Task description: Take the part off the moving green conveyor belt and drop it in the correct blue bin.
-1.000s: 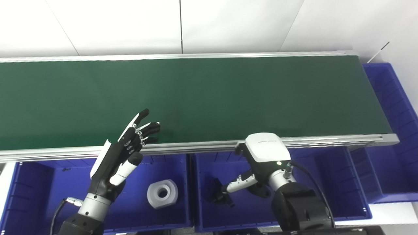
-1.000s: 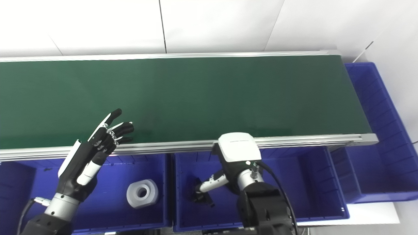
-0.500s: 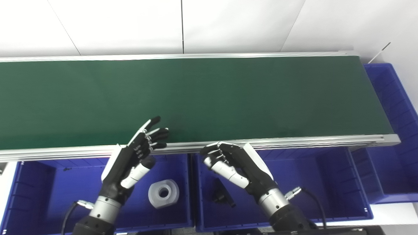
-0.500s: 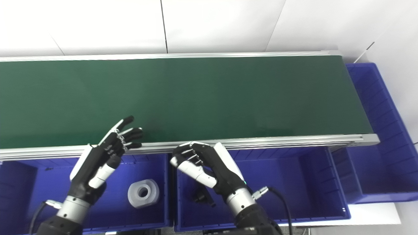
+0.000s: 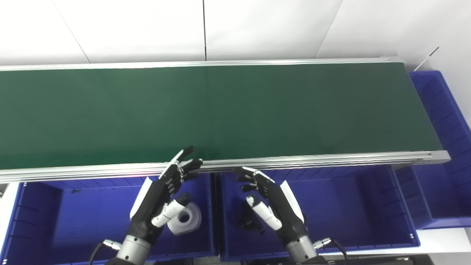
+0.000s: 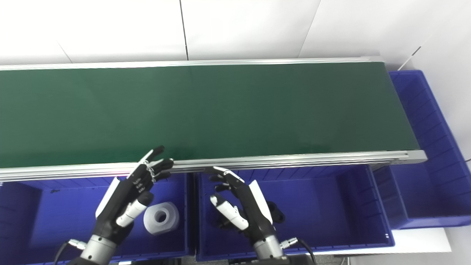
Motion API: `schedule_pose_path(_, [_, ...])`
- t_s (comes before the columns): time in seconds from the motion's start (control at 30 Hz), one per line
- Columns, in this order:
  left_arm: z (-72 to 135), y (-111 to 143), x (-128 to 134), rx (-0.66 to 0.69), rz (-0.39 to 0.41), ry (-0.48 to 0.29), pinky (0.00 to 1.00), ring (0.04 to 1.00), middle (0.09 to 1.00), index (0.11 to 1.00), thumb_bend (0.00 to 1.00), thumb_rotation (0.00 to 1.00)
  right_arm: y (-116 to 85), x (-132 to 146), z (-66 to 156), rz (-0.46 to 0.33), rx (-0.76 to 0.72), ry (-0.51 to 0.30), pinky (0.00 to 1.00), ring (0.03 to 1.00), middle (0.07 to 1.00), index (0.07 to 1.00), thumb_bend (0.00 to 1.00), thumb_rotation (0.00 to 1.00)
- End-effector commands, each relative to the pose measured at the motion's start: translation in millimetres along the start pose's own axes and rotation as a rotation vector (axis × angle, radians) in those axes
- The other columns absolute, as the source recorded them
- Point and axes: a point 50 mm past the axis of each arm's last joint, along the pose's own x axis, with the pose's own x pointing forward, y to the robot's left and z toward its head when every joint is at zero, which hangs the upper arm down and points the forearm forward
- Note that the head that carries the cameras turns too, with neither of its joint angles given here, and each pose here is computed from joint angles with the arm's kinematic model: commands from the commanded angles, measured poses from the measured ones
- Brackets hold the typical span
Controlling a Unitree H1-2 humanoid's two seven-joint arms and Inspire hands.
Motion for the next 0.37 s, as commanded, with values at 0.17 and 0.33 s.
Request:
schedule_pose_path(0.17, [6.8, -2.9, -6.5, 0.019, 0.01, -0.064, 0.83, 0.876, 0.845, 0.936, 0.74, 0.78, 3.7, -1.3, 6.0, -0.009, -0.007, -0.107, 0.78, 0.842, 0.855, 0.826, 0.82, 1.0])
schedule_pose_path(0.33, [9.9, -3.5, -6.0, 0.027, 0.004, -0.068, 0.83, 0.87, 0.839, 0.93, 0.72, 0.78, 2.7, -0.7, 9.3, 0.004, -0.011, -0.113, 0.79, 0.848, 0.861, 0.824, 0.82, 1.0])
